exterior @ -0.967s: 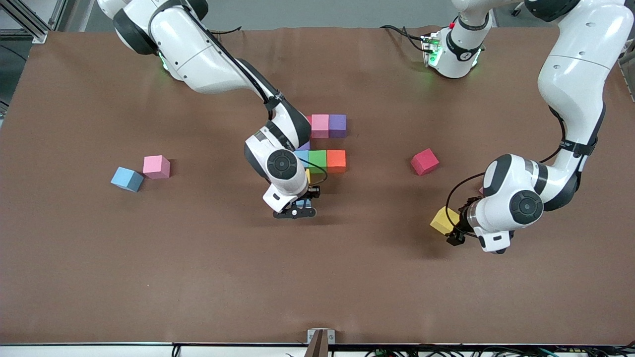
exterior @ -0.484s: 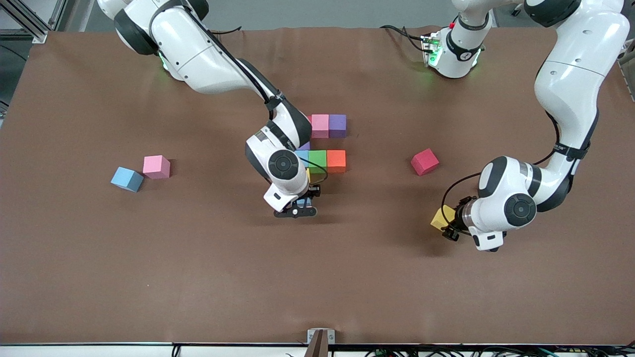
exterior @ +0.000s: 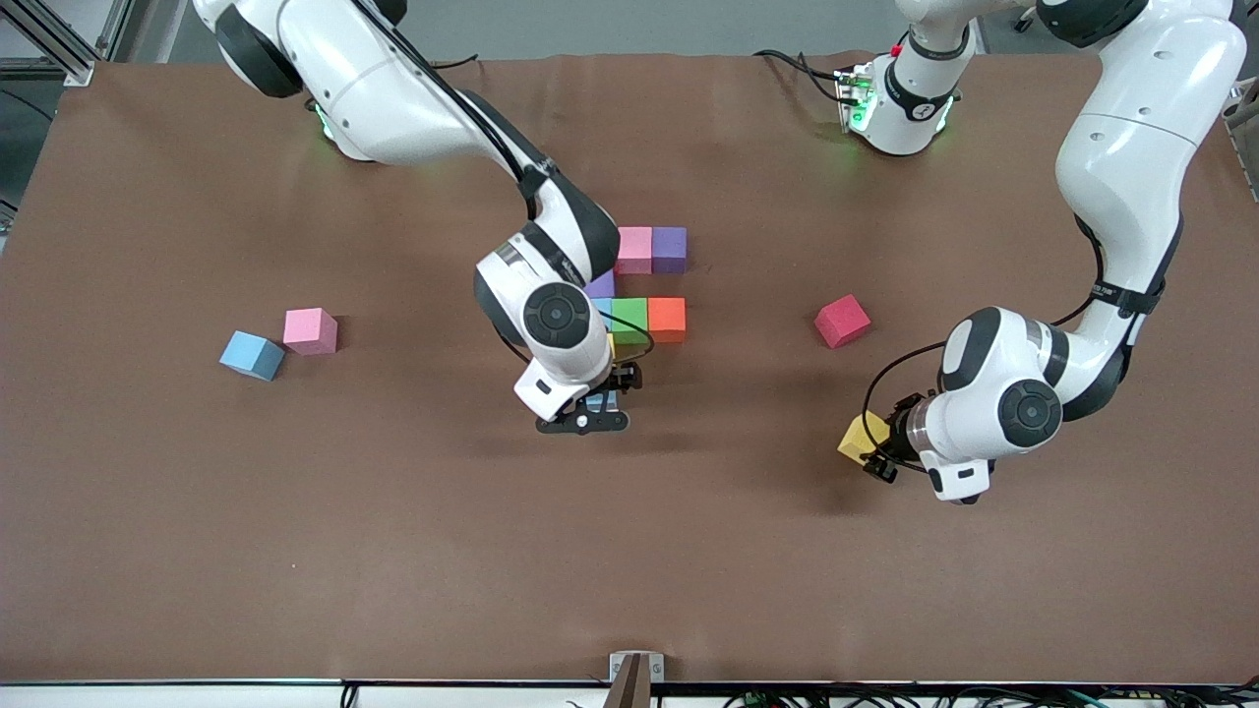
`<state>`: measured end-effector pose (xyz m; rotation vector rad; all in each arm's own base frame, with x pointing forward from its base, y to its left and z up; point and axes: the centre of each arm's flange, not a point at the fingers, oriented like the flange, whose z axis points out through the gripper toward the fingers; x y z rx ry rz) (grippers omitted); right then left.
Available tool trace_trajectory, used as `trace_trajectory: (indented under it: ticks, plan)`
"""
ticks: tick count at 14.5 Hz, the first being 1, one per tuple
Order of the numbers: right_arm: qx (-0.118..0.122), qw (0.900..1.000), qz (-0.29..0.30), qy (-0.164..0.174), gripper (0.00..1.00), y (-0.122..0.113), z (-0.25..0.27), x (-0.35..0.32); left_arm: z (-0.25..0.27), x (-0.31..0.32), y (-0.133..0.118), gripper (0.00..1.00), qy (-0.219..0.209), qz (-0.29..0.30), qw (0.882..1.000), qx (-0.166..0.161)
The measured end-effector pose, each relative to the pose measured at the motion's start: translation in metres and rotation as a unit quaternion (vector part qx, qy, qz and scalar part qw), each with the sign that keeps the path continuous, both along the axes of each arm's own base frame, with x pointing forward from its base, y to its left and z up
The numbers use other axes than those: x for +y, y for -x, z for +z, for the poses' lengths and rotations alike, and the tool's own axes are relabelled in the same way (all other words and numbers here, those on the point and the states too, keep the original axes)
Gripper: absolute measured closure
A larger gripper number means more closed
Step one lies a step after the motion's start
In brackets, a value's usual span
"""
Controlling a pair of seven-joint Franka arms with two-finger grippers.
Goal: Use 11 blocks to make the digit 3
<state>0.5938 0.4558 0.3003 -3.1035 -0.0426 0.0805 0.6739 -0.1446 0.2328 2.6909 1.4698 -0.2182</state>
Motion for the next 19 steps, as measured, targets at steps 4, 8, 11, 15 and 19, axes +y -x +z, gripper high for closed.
trace_trajectory:
  ticks: [4,8,11,15,19]
  plan:
    - [0.028,0.999,-0.007,0.04,0.0,0.024,0.15,-0.043,0.022,-0.038,-0.001,0.41,0.029,0.02,0.999,-0.004]
    - [0.05,0.996,-0.016,0.069,0.0,0.066,0.281,-0.125,0.026,-0.089,0.012,0.41,0.031,0.06,0.998,0.01]
    - [0.05,0.996,-0.003,0.07,0.0,0.083,0.325,-0.187,0.026,-0.139,0.032,0.41,0.024,0.09,0.995,0.022]
    - [0.057,0.996,-0.01,0.067,0.0,0.093,0.352,-0.277,0.025,-0.197,0.061,0.41,0.014,0.117,0.992,0.034]
    - [0.062,0.996,-0.009,0.058,0.0,0.089,0.35,-0.354,0.025,-0.241,0.087,0.41,0.004,0.168,0.985,0.046]
